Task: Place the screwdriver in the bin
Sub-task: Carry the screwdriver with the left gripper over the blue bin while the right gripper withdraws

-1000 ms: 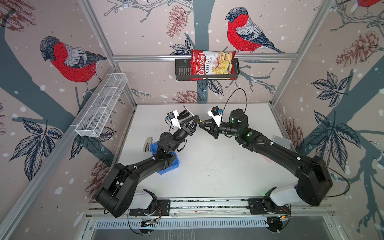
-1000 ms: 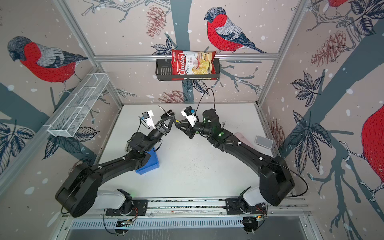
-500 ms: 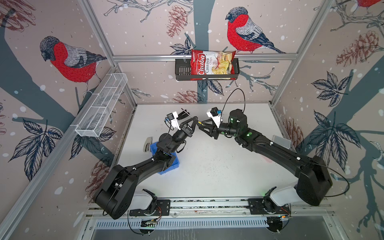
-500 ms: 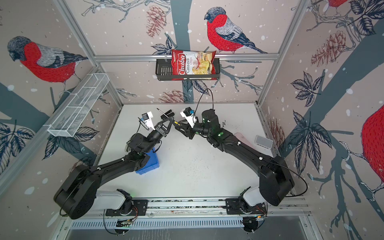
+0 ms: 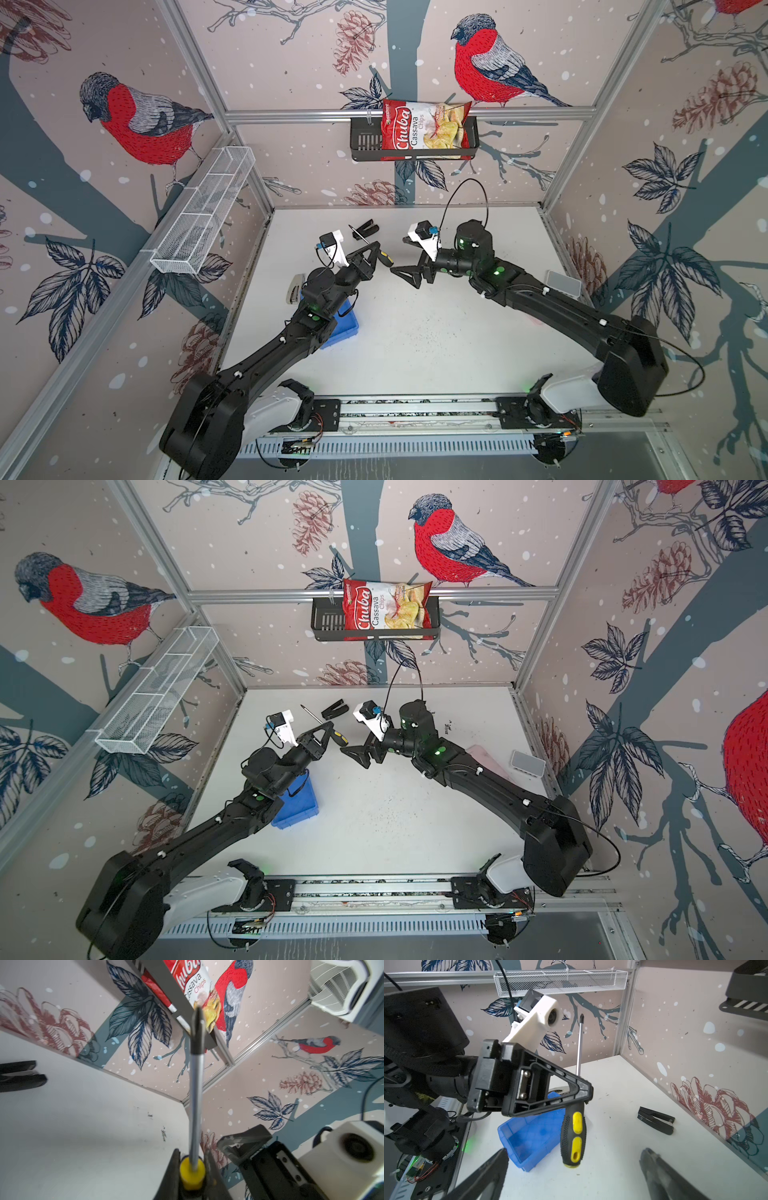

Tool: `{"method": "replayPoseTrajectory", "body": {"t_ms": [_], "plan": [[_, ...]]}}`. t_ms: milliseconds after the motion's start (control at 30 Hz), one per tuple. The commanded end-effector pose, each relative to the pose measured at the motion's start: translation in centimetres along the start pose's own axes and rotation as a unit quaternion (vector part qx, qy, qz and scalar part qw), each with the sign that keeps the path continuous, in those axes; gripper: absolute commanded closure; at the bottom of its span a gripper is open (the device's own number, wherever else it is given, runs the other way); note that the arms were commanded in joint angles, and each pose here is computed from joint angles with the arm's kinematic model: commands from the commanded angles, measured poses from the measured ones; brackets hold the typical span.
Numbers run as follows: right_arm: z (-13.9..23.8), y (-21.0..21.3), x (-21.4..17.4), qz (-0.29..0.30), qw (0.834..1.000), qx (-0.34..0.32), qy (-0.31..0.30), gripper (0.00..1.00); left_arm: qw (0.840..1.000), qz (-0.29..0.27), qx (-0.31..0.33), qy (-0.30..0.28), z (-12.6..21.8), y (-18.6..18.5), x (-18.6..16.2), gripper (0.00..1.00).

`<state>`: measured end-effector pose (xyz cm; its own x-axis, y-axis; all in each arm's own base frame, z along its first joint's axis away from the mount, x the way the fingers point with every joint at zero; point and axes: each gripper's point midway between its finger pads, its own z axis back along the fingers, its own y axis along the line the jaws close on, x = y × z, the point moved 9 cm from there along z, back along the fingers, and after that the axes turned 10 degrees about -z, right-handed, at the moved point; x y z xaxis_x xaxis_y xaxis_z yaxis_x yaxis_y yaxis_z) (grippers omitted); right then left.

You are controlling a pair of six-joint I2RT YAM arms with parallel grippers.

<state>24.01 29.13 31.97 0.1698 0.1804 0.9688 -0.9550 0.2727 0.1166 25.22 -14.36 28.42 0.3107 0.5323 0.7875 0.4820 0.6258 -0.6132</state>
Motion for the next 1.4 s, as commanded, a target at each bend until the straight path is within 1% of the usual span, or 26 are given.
{"method": "replayPoseTrajectory", "body": {"t_ms": [0, 100, 233, 400, 533, 667, 800, 933, 1000, 1100, 1367], "plan": [[-0.7, 1.1, -0.1, 0.032, 0.999, 0.002, 0.015, 0.00, 0.994, -0.050, 0.080, 0.059, 0.9, 1.2, -0.8, 1.00], [-1.5, 2.1, -0.1, 0.038, 0.999, 0.016, 0.019, 0.00, 0.983, -0.081, 0.136, 0.095, 1.9, 1.7, -0.7, 1.00], [-2.9, 3.7, -0.1, 0.050, 0.998, 0.034, 0.026, 0.00, 0.960, -0.109, 0.212, 0.145, 3.2, 2.6, -0.8, 1.00], [-4.4, 5.2, -0.5, 0.053, 0.996, 0.062, 0.027, 0.00, 0.936, -0.131, 0.262, 0.195, 4.5, 3.6, -1.4, 1.00], [-5.3, 6.0, -0.8, 0.054, 0.995, 0.078, 0.031, 0.01, 0.909, -0.142, 0.301, 0.251, 5.0, 5.0, -2.4, 1.00], [-5.6, 5.9, -1.8, 0.052, 0.995, 0.079, 0.041, 0.00, 0.886, -0.140, 0.322, 0.303, 5.3, 6.7, -3.3, 1.00], [-5.5, 6.0, -2.6, 0.051, 0.994, 0.077, 0.050, 0.00, 0.861, -0.135, 0.354, 0.339, 5.5, 8.3, -3.8, 1.00], [-5.4, 5.8, -3.5, 0.057, 0.993, 0.070, 0.072, 0.00, 0.843, -0.122, 0.372, 0.370, 5.6, 10.0, -4.4, 1.00], [-5.5, 5.6, -4.2, 0.066, 0.992, 0.064, 0.091, 0.00, 0.828, -0.119, 0.391, 0.383, 5.6, 10.9, -4.5, 1.00], [-5.6, 5.3, -4.7, 0.073, 0.989, 0.052, 0.114, 0.00, 0.805, -0.133, 0.414, 0.403, 5.6, 11.8, -4.7, 1.00], [-5.7, 5.2, -5.3, 0.077, 0.987, 0.053, 0.129, 0.00, 0.771, -0.136, 0.430, 0.450, 5.2, 13.7, -6.0, 1.00]]}}
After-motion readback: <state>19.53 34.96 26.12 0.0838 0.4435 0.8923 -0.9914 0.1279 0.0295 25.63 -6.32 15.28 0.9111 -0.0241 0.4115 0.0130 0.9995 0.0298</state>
